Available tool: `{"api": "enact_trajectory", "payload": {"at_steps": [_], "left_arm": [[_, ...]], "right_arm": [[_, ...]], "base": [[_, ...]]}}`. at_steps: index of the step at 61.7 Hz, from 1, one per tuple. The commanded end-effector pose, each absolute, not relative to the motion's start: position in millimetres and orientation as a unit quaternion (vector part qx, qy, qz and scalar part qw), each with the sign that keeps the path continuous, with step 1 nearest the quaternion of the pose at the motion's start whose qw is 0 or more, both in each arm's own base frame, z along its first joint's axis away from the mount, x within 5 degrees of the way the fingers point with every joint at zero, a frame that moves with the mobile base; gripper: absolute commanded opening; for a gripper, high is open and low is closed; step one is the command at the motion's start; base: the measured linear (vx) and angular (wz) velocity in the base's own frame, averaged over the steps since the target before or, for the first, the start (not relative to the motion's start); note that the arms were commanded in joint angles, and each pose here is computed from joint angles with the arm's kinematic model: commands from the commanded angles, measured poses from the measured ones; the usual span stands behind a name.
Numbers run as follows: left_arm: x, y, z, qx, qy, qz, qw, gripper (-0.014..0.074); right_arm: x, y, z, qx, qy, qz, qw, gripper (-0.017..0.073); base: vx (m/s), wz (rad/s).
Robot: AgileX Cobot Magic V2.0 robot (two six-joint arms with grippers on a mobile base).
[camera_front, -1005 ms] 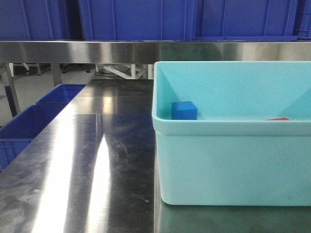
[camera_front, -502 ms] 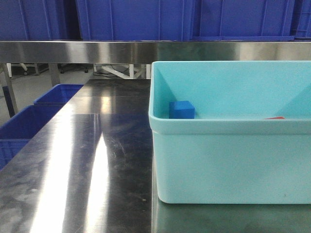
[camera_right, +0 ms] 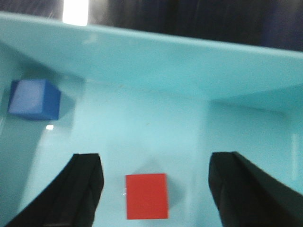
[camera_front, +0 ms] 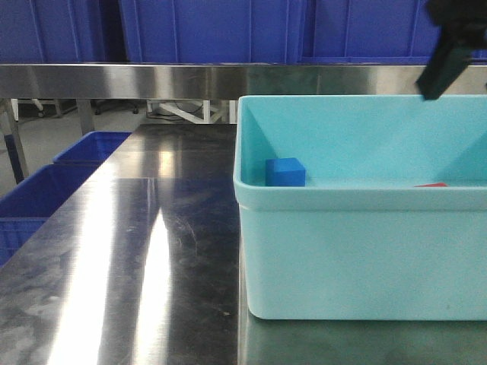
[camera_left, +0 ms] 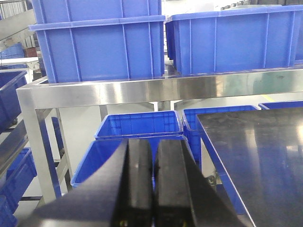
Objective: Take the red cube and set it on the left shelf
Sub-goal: 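Lower the right gripper and close it on the red cube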
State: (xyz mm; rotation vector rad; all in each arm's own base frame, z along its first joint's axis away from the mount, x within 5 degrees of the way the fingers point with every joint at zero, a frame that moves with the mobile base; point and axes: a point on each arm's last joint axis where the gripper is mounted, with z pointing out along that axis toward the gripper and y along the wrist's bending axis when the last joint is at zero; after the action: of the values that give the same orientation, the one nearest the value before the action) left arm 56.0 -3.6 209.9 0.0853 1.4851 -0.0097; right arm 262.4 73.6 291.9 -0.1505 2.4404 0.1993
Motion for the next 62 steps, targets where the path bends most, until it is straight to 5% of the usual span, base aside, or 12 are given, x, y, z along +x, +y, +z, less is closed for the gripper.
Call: {"api": "enact_trajectory", "payload": {"at_steps": [1,62], "left_arm": [[57,-3,210,0.034,0.656,-0.004,0.754,0.0106],[57,-3,209,0.034,0.656,-0.004,0.754,0.0106]], "right_arm": [[268,85,305,-0.073,0.924,0.089,0.364,0.0583],[286,95,245,-0.108,0.965,0.036,0.235,0.0583]], "base": [[0.00,0.00],[0.00,0.00]]}}
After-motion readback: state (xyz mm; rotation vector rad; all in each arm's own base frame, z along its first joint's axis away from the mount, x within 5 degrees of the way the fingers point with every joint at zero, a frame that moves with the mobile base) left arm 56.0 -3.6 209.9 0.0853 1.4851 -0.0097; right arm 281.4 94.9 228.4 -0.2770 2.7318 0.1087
